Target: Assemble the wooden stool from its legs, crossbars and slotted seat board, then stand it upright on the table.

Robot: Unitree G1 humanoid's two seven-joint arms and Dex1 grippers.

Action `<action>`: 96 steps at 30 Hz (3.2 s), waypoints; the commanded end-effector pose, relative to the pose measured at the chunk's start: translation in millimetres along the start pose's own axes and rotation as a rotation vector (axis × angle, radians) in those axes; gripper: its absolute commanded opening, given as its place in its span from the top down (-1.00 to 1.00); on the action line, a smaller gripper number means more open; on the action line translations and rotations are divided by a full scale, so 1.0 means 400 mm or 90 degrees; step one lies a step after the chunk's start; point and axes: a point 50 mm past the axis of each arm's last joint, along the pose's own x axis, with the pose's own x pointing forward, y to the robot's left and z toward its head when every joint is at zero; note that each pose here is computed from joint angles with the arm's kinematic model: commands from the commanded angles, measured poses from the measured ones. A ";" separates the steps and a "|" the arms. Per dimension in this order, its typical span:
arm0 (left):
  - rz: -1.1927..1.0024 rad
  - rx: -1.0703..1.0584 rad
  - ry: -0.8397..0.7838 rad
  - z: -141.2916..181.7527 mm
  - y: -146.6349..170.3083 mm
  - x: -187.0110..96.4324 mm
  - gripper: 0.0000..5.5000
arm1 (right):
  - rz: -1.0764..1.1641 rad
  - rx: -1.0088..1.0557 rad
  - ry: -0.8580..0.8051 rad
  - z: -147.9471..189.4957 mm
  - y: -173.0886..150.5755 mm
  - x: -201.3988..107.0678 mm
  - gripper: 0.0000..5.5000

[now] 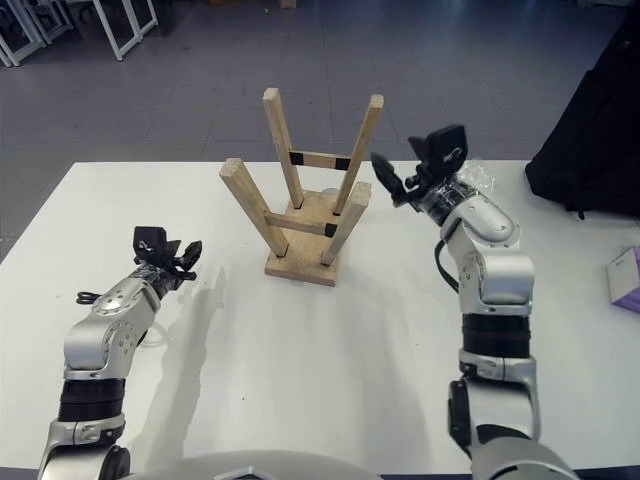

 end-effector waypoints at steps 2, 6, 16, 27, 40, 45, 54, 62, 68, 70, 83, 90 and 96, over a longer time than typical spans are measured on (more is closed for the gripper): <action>0.000 0.006 0.005 -0.007 -0.014 0.001 0.16 | 0.057 0.177 -0.317 0.280 0.143 -0.013 -0.33; 0.002 0.000 0.010 -0.010 -0.012 -0.002 0.16 | 0.040 0.215 -0.306 0.270 0.153 -0.018 -0.33; -0.008 -0.002 -0.014 0.022 -0.029 0.021 0.16 | -0.015 0.247 -0.051 -0.036 0.207 -0.015 -0.33; 0.007 -0.026 -0.002 -0.016 -0.030 0.005 0.16 | -0.027 -0.099 0.003 -0.009 0.015 -0.037 -0.33; 0.015 -0.001 0.003 -0.007 0.005 0.018 0.16 | 0.415 -0.080 -0.040 -0.063 0.342 -0.033 -0.33; 0.017 -0.003 0.003 -0.009 0.006 0.014 0.16 | 0.240 -0.104 0.026 -0.094 0.230 0.014 -0.33; -0.048 0.043 -0.045 0.069 0.075 -0.014 0.16 | 0.285 -0.020 -0.003 -0.043 0.268 -0.016 -0.33; -0.433 0.178 -0.069 0.248 0.117 -0.099 -0.15 | 0.308 -0.020 0.146 0.004 0.065 -0.085 -0.34; -0.516 0.215 -0.085 0.317 0.107 -0.046 -0.28 | 0.341 -0.057 0.284 -0.017 -0.056 -0.092 -0.34; -0.529 0.208 -0.091 0.322 0.107 -0.035 -0.28 | 0.353 -0.071 0.290 -0.042 -0.070 -0.039 -0.34; -0.672 0.204 -0.037 0.351 0.045 0.078 -0.20 | 0.495 -0.071 0.293 -0.106 0.003 0.131 -0.34; -0.727 0.181 -0.002 0.341 0.050 0.076 0.20 | 0.545 -0.081 0.273 -0.109 0.049 0.156 -0.27; -0.787 0.185 0.034 0.327 0.052 0.057 0.44 | 0.658 0.010 0.315 -0.092 0.066 0.101 0.12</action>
